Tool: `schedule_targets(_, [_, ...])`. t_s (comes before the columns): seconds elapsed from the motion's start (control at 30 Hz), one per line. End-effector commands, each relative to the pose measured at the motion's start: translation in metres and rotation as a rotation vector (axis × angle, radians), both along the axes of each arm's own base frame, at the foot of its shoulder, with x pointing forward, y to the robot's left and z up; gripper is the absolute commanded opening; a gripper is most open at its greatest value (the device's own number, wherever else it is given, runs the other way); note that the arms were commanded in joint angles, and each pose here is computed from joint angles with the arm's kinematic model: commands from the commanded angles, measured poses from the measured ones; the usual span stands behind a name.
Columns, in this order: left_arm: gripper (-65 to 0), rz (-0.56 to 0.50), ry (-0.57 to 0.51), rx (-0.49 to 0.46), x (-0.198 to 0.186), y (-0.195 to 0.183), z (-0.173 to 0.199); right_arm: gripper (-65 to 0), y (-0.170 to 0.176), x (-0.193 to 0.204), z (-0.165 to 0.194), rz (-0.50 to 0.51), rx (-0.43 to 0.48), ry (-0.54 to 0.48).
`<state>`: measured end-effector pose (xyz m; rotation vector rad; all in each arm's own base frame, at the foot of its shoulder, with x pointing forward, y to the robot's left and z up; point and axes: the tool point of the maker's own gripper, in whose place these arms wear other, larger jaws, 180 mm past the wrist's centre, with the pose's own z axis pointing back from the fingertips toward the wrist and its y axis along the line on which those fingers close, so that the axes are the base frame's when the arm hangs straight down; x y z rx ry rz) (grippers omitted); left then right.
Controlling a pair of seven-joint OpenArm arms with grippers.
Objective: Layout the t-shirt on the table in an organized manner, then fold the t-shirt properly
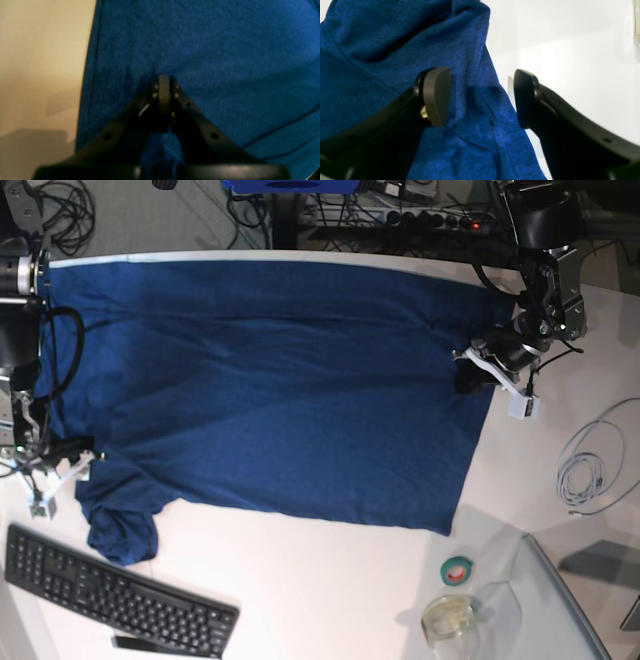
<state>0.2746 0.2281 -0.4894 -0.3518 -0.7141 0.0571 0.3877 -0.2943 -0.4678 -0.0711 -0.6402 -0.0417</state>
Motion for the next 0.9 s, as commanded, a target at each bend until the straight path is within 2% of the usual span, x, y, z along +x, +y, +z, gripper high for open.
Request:
schedule_targets(0.0, [-65.0,-0.004,0.005,0.033,0.002,0.009,0.003,-28.7,-0.012,0.017,0.020,-0.015,-0.018,-0.062])
schedule_targets(0.17, [-65.0,-0.004,0.000,0.033,0.004,0.009,0.004,-28.8,-0.015,0.005,0.004,-0.034,-0.006,-0.013])
schedule_targets(0.57, [-65.0,-0.005,0.017,0.035,-0.002,0.009,-0.001,-29.0,-0.016,0.004,0.003,-0.037,-0.005,-0.010])
schedule_targets(0.73, [-65.0,-0.003,0.016,0.043,-0.002,0.015,0.001,-29.0,-0.039,0.002,0.011,-0.133,0.024,-0.045])
schedule_targets(0.87, [-65.0,-0.003,0.016,0.043,-0.002,0.015,0.001,-29.0,-0.040,-0.001,0.009,-0.129,0.025,-0.040])
